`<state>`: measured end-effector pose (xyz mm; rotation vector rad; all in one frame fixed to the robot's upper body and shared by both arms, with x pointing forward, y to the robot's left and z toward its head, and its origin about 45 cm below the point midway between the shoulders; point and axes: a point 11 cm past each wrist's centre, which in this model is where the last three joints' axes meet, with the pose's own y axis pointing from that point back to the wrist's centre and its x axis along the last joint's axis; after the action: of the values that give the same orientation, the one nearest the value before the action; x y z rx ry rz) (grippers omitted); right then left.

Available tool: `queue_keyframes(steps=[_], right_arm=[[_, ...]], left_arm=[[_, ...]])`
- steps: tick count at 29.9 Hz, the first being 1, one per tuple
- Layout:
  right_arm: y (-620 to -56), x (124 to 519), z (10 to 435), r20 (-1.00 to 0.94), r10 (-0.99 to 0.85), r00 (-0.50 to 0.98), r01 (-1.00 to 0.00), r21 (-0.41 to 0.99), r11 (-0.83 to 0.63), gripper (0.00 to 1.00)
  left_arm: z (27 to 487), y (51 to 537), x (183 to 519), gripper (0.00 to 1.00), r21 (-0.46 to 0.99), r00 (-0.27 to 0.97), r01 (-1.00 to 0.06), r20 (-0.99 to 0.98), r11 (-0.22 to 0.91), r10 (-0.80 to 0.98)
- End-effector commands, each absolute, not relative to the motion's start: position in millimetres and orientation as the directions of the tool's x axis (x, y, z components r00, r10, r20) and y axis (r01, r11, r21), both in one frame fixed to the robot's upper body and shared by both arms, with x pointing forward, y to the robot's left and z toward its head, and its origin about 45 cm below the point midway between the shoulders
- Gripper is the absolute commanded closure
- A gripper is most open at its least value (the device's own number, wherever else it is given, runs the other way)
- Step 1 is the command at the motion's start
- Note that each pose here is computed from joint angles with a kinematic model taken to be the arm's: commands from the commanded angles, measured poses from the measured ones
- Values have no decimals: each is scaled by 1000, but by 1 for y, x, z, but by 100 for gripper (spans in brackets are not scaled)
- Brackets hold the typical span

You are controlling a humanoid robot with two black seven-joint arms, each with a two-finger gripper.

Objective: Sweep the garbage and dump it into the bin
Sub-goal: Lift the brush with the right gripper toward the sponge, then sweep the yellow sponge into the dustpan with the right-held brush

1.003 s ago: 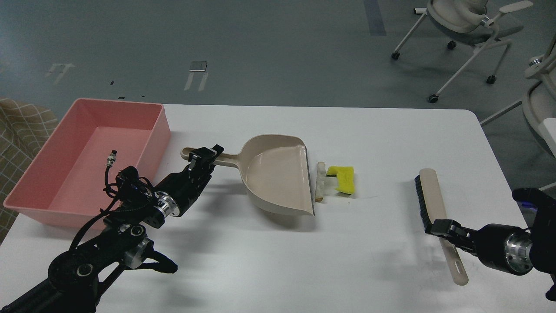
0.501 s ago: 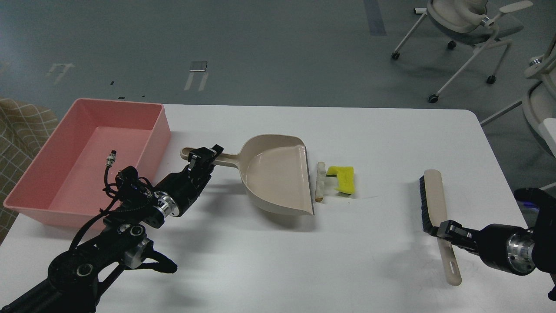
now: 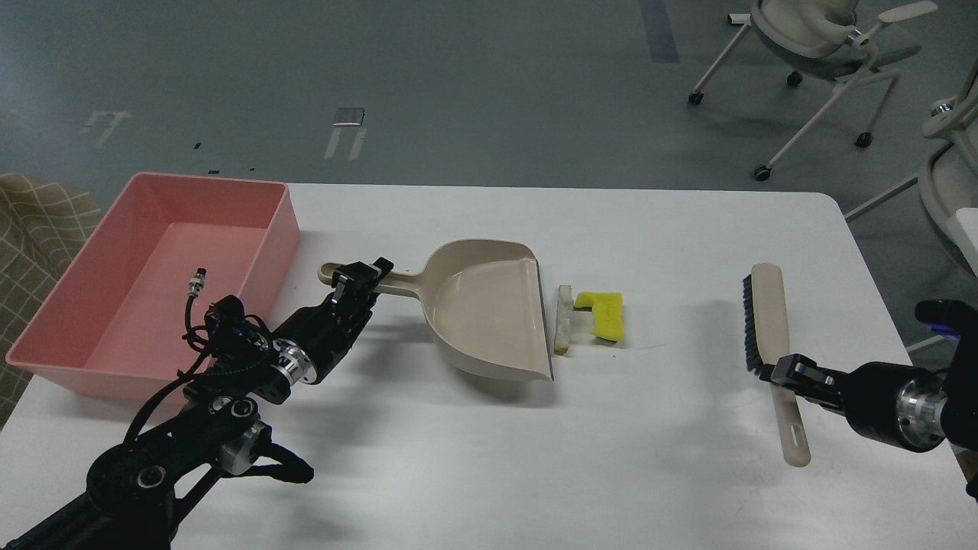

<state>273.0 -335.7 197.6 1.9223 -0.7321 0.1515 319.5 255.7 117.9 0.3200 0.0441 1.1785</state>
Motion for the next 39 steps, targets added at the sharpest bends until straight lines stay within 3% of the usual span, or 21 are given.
queue_keyframes(steps=[1, 26, 39], right_arm=[[-324, 277, 196, 404, -428, 809, -553, 770, -319, 100], [-204, 290, 149, 270, -287, 919, -386, 765, -516, 100], [-112, 306, 157, 262, -199, 944, -328, 701, -633, 100]], left_arm=[[115, 259, 320, 99, 278, 377, -903, 139, 329, 916], [105, 244, 317, 99, 281, 388, -900, 162, 334, 907], [112, 241, 319, 99, 262, 393, -901, 160, 345, 905]])
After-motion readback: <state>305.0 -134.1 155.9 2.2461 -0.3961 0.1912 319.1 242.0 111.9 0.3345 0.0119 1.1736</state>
